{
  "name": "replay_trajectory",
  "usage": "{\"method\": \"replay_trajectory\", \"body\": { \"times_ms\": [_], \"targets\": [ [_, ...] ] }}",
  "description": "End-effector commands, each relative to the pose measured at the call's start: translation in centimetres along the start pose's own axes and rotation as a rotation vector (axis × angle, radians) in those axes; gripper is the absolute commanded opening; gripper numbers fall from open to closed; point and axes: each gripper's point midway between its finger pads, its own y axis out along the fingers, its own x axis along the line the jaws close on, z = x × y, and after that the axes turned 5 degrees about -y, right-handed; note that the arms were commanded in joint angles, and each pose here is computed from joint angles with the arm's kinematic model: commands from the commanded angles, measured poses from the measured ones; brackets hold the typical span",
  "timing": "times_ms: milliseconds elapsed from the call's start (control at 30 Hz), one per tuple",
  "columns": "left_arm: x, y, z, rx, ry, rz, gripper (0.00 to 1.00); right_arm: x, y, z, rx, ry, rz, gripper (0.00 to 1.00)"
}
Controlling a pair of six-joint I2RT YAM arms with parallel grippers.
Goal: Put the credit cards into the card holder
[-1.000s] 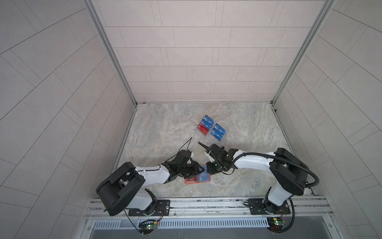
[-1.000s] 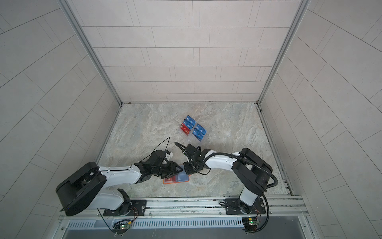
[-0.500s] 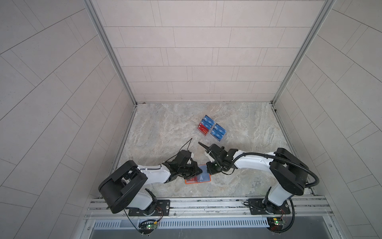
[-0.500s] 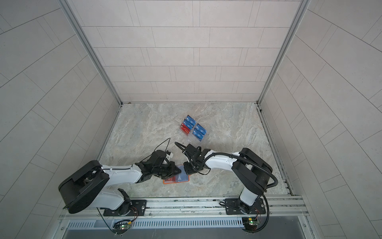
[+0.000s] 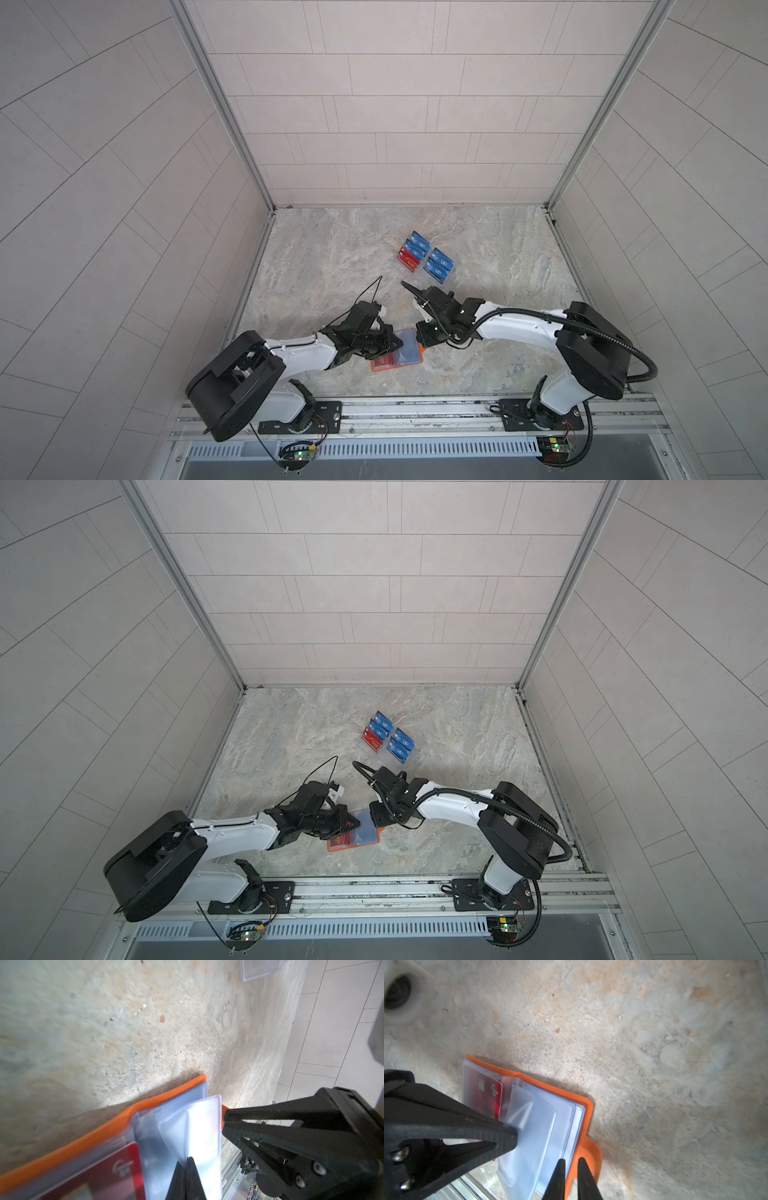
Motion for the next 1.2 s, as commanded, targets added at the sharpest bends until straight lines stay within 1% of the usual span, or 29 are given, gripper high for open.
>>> {"method": "replay_trajectory", "body": {
  "times_ms": [0, 300, 633, 700, 767, 833, 867, 933, 1000, 1067, 1167],
  "targets": [
    [-0.6, -0.4, 0.2, 0.004, 0.045, 0.045, 0.0, 0.4, -0.2, 0.3, 0.008, 0.004, -0.008, 0.16],
    [-0.8, -0.5, 0.6, 0.021, 0.072, 0.056, 0.0, 1.6, 0.8, 0.9, 0.035, -0.017, -0.036, 0.15],
    [-1.4, -0.3, 0.6, 0.026, 0.066, 0.088, 0.01, 3.3, 1.0, 0.8, 0.021, -0.005, -0.122, 0.15],
    [-1.4, -0.3, 0.6, 0.026, 0.065, 0.089, 0.08, 3.4, 1.3, 0.9, 0.026, 0.005, -0.134, 0.15],
    [-1.3, -0.4, 0.7, 0.027, 0.06, 0.089, 0.2, 3.3, 1.7, 1.1, 0.028, 0.017, -0.14, 0.15],
    [-1.3, -0.6, 0.7, 0.023, 0.058, 0.089, 0.34, 3.4, 1.8, 1.2, 0.026, 0.023, -0.147, 0.15],
    [-1.4, -0.7, 0.7, 0.02, 0.062, 0.09, 0.37, 3.3, 1.9, 1.2, 0.026, 0.025, -0.146, 0.15],
    [-1.6, -1.0, 0.7, 0.016, 0.067, 0.088, 0.47, 3.3, 1.8, 1.2, 0.024, 0.026, -0.145, 0.15],
    [-1.6, -1.3, 0.7, 0.01, 0.073, 0.078, 0.55, 3.3, 1.8, 1.1, 0.021, 0.024, -0.146, 0.15],
    [-1.9, -1.8, 0.7, 0.003, 0.078, 0.078, 0.59, 3.3, 1.8, 1.1, 0.02, 0.024, -0.148, 0.15],
    [-1.8, -2.6, 0.8, -0.012, 0.081, 0.059, 0.62, 3.5, 1.7, 1.0, 0.014, 0.022, -0.155, 0.15]
  ]
}}
